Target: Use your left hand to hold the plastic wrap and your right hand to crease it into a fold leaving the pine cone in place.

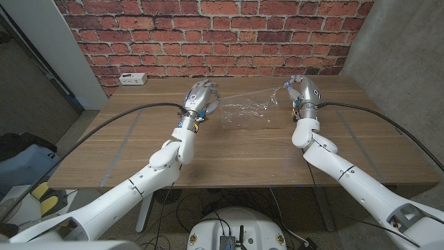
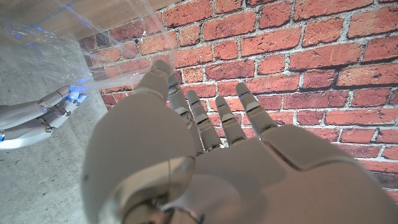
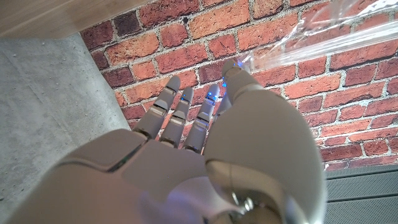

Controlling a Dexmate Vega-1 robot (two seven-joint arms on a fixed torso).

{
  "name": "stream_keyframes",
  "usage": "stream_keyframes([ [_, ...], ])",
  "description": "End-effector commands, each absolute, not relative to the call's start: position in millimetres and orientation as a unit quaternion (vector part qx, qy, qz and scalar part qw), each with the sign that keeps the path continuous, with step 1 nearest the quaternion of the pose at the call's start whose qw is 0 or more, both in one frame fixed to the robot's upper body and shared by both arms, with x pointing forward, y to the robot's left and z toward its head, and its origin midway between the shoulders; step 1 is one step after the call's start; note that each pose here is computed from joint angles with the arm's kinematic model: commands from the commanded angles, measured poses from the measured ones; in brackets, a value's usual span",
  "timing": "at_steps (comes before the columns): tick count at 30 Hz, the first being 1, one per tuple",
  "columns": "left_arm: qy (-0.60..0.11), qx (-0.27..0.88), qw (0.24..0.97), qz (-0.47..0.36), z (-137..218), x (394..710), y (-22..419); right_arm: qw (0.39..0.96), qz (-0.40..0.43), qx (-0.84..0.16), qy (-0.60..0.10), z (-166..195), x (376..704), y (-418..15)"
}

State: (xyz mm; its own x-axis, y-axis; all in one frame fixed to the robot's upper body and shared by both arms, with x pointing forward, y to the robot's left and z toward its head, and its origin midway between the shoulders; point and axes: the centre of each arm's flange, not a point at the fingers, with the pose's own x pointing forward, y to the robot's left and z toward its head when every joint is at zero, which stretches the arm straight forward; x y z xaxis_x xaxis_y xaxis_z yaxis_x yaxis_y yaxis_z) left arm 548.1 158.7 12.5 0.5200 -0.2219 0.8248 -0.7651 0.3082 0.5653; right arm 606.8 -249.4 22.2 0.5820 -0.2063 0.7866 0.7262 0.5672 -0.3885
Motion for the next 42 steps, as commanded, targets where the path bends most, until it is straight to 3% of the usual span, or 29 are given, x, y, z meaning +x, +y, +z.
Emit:
stream_keyframes([
  [1, -0.441, 0.565, 0.663, 0.217, 24.7, 562.9, 156.6, 0.813, -0.280, -0.377, -0.344, 34.4, 626.8, -244.1],
  [42, -0.390, 0.624, 0.631, 0.245, 31.0, 625.4, 154.2, 0.810, -0.250, -0.440, -0.297, 39.2, 686.2, -225.3],
])
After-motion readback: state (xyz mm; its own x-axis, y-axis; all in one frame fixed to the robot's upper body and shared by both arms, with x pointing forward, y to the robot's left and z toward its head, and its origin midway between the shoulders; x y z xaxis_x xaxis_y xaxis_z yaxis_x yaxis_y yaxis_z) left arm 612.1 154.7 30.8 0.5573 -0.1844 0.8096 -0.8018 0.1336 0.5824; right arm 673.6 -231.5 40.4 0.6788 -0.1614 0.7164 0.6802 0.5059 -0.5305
